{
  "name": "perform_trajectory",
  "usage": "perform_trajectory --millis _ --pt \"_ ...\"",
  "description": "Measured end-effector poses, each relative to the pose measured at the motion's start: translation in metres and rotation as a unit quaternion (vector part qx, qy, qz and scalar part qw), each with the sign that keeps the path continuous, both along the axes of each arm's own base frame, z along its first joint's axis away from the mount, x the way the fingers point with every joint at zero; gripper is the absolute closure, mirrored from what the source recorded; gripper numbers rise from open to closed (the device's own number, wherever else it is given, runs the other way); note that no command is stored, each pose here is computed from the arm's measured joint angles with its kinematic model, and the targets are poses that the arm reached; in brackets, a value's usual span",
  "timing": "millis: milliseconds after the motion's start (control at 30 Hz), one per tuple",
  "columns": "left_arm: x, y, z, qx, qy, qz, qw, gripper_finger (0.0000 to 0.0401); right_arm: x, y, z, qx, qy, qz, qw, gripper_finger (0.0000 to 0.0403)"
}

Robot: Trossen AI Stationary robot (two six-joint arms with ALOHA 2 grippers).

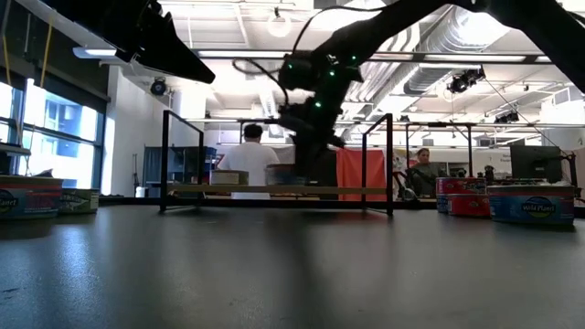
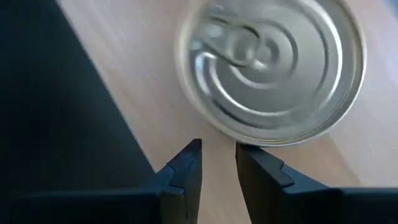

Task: Stack canned seafood by type on shelf
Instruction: Put the blue-pink tuna can on the shelf

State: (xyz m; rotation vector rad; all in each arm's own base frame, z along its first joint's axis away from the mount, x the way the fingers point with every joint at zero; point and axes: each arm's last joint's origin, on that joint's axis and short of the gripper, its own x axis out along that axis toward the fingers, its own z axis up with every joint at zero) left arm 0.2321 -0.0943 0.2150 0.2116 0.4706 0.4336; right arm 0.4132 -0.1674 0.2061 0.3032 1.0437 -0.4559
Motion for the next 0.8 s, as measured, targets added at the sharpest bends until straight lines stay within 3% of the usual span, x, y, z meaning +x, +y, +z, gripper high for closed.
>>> perform_trajectory --millis 267,567,800 --pt "0.0 0.0 0.0 0.0 0.0 0.0 1.0 0.0362 0.022 0.003 0.015 -0.047 -0.117 0.015 0.992 0.0314" --pt "0.0 0.0 0.0 0.0 0.0 0.0 1.0 0.0362 0.017 -0.021 0.009 -0.056 -0.118 0.058 0.99 0.0314" --pt "0.0 0.0 0.0 0.0 0.0 0.0 1.0 0.0362 0.012 -0.047 -0.008 -0.044 -0.116 0.049 0.991 0.0314"
